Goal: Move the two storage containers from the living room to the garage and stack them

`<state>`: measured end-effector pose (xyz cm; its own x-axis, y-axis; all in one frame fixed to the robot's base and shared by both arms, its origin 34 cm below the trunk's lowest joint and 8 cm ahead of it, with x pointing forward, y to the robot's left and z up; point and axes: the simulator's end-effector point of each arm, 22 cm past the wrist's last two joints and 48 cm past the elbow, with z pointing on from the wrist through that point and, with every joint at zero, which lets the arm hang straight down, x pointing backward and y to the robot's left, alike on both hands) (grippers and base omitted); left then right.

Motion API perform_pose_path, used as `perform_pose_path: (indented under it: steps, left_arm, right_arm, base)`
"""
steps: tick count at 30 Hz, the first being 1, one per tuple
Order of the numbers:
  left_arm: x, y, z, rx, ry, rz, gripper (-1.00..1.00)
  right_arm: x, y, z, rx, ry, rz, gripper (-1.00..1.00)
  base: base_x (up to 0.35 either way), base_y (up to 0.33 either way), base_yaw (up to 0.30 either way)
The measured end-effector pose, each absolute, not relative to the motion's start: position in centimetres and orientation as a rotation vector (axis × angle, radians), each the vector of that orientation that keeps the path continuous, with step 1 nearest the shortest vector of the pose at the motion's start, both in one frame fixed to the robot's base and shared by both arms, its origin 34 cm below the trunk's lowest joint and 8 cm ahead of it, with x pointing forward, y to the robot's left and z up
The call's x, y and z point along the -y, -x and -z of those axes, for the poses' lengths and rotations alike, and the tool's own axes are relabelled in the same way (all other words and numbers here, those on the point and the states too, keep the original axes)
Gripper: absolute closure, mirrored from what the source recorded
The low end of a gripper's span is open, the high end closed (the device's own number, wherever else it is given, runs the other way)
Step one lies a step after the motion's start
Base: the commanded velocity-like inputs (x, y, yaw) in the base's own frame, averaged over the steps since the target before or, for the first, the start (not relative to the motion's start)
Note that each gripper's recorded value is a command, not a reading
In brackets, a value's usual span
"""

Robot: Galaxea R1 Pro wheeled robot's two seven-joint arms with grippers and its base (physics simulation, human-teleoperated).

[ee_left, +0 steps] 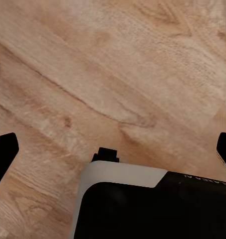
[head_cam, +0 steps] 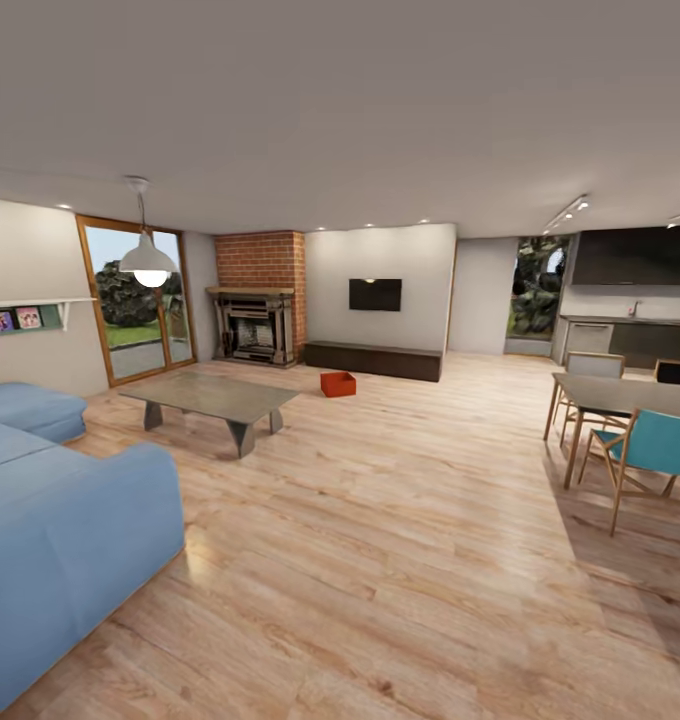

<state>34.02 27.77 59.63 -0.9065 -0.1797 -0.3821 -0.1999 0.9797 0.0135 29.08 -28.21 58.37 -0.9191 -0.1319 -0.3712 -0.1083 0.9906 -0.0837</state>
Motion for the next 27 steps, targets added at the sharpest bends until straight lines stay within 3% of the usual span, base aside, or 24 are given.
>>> perform_pose_path:
  steps: [27]
  left_arm:
    - [-27.73, -34.01, -59.62, -2.739, 0.271, -0.073, -1.00]
  right_arm:
    - [28.35, -29.08, -58.38, -2.749, 0.170, 0.088, -1.00]
  base:
    - [0.324, 0.000, 0.000]
